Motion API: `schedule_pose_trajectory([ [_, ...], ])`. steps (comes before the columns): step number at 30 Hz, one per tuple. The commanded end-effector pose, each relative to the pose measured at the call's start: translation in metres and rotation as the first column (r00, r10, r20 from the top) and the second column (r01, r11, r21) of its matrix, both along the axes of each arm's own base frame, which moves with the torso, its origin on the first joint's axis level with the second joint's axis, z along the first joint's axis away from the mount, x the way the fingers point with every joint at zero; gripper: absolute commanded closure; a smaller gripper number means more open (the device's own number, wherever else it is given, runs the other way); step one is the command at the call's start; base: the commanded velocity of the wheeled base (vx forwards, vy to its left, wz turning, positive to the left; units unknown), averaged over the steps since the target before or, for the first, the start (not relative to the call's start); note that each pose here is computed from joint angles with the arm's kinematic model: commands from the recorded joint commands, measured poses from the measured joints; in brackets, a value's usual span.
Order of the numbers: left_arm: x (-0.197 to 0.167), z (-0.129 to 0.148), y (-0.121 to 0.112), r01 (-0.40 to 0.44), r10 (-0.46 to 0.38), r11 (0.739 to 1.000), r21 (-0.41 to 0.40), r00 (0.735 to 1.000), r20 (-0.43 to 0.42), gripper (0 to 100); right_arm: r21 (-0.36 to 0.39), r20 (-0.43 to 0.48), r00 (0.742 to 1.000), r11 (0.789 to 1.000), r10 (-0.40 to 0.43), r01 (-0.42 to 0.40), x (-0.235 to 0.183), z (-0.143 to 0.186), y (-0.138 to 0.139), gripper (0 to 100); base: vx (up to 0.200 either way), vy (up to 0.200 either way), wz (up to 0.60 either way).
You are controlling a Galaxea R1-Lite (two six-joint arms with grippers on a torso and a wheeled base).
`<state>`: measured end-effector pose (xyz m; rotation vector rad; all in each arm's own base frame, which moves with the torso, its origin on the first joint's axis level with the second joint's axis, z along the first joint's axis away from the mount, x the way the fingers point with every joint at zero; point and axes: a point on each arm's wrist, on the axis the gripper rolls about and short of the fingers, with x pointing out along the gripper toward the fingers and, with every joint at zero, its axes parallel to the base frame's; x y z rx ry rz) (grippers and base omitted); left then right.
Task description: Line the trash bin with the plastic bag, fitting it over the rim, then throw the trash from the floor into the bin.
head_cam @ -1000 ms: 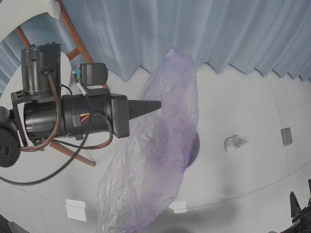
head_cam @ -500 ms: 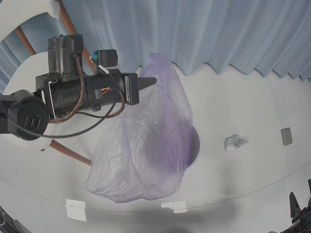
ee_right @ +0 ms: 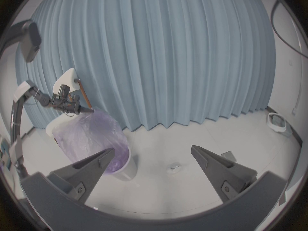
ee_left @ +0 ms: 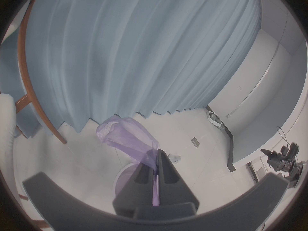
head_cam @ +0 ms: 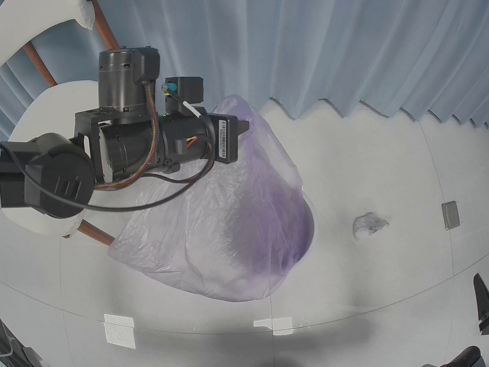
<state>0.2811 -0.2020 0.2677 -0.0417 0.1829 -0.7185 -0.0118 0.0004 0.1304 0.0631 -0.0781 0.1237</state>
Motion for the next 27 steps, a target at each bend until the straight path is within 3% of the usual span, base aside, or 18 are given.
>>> schedule_pose_trajectory([
  [1,-0.023,-0.019,-0.027,0.113,-0.113,0.994,0.007,0.993,0.017,100,0.197,-0.356,0.911,0.97,0.209,-0.145,0.136,0.064,0.032,0,0.0,0.0,0.0],
  [5,-0.039,-0.022,-0.031,0.157,-0.157,0.988,0.011,0.988,0.011,100,0.217,-0.415,0.877,0.962,0.243,-0.164,0.185,0.073,0.045,0,0.0,0.0,0.0],
  [8,-0.044,-0.029,-0.03,0.166,-0.166,0.986,0.027,0.986,-0.01,100,0.226,-0.483,0.83,0.956,0.278,-0.188,0.216,0.063,0.054,0,0.0,0.0,0.0],
  [9,-0.044,-0.029,-0.03,0.166,-0.166,0.986,0.027,0.986,-0.01,100,0.226,-0.483,0.83,0.956,0.278,-0.188,0.216,0.063,0.054,0,0.0,0.0,0.0],
  [10,-0.05,-0.029,-0.03,0.182,-0.182,0.983,0.027,0.983,-0.009,100,0.234,-0.514,0.804,0.951,0.298,-0.203,0.235,0.056,0.06,0,0.0,0.0,0.0],
  [12,-0.053,-0.028,-0.029,0.192,-0.192,0.981,0.027,0.981,-0.01,100,0.236,-0.529,0.79,0.948,0.309,-0.213,0.256,0.048,0.066,0,0.0,0.0,0.0],
  [15,-0.056,-0.028,-0.031,0.201,-0.201,0.979,0.027,0.98,-0.01,100,0.237,-0.522,0.791,0.945,0.319,-0.225,0.279,0.037,0.075,0,0.0,0.0,0.0],
  [21,-0.061,-0.034,-0.03,0.209,-0.209,0.977,0.038,0.978,-0.024,100,0.235,-0.442,0.824,0.932,0.355,-0.276,0.337,-0.004,0.101,0,0.0,0.0,0.0],
  [22,-0.063,-0.034,-0.029,0.212,-0.212,0.976,0.038,0.977,-0.024,100,0.235,-0.428,0.829,0.93,0.36,-0.282,0.345,-0.007,0.105,100,0.0,0.0,0.0],
  [27,-0.066,-0.034,-0.03,0.221,-0.221,0.974,0.039,0.975,-0.025,100,0.235,-0.382,0.843,0.922,0.379,-0.308,0.383,-0.016,0.123,100,0.0,0.0,0.0],
])
